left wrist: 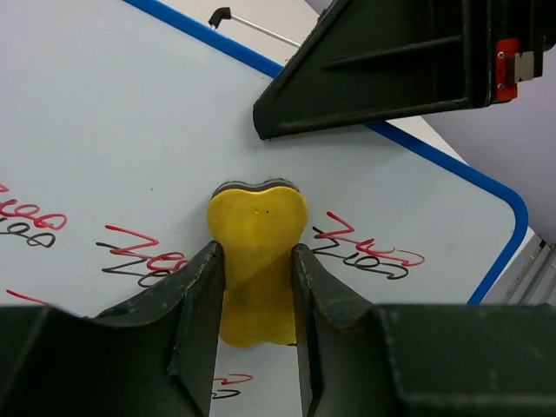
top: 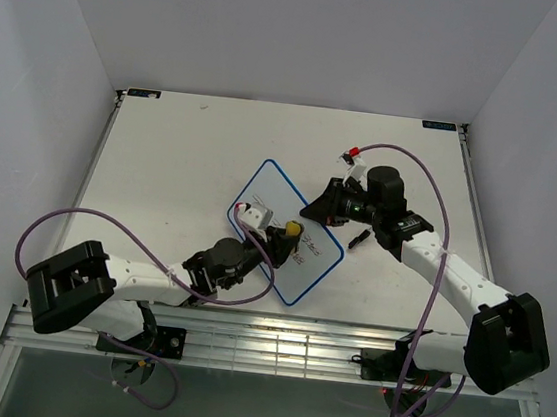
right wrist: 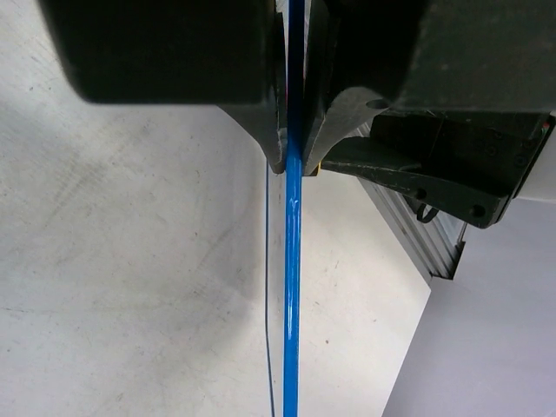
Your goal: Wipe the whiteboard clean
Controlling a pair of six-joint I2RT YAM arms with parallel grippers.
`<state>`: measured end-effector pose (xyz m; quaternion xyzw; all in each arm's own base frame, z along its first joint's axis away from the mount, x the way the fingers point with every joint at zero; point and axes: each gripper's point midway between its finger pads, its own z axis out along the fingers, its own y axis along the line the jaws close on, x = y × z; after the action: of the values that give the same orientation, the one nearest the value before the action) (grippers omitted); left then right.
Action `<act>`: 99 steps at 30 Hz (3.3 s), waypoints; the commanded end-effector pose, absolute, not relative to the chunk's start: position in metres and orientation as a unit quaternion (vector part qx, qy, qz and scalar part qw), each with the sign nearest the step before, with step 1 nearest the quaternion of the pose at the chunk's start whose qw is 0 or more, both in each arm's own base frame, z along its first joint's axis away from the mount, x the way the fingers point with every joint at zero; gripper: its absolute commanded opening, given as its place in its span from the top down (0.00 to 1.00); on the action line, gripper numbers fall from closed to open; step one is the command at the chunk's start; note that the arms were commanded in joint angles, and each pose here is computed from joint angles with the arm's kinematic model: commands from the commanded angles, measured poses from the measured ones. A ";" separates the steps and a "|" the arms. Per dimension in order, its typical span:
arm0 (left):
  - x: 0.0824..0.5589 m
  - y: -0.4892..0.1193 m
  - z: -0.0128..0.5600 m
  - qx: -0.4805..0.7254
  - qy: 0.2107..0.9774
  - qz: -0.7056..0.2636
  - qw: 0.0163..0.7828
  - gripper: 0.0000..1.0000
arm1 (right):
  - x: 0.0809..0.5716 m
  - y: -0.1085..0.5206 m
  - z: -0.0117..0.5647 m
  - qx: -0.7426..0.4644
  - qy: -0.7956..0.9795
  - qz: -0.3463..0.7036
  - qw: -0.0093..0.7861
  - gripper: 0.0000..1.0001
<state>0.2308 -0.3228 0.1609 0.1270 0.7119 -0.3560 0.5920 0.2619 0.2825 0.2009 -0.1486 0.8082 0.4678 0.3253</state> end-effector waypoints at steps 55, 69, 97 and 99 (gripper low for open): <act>0.200 -0.337 0.107 0.019 0.806 -0.375 0.457 1.00 | 0.300 0.339 0.254 -0.125 0.761 0.485 0.412 0.92; 0.184 -0.372 0.125 0.215 0.750 -0.394 0.486 1.00 | 0.278 0.343 0.258 -0.149 0.748 0.520 0.384 0.92; 0.267 -0.295 0.094 0.031 0.830 -0.294 0.473 0.99 | 0.266 0.338 0.253 -0.150 0.747 0.527 0.375 0.92; 0.266 -0.299 0.098 0.041 0.827 -0.302 0.473 1.00 | 0.266 0.338 0.252 -0.149 0.748 0.527 0.375 0.92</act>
<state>0.2624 -0.3106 0.1284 0.0455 0.7894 -0.3485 0.5034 0.3078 0.3051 0.1902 -0.1059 0.8165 0.4112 0.3913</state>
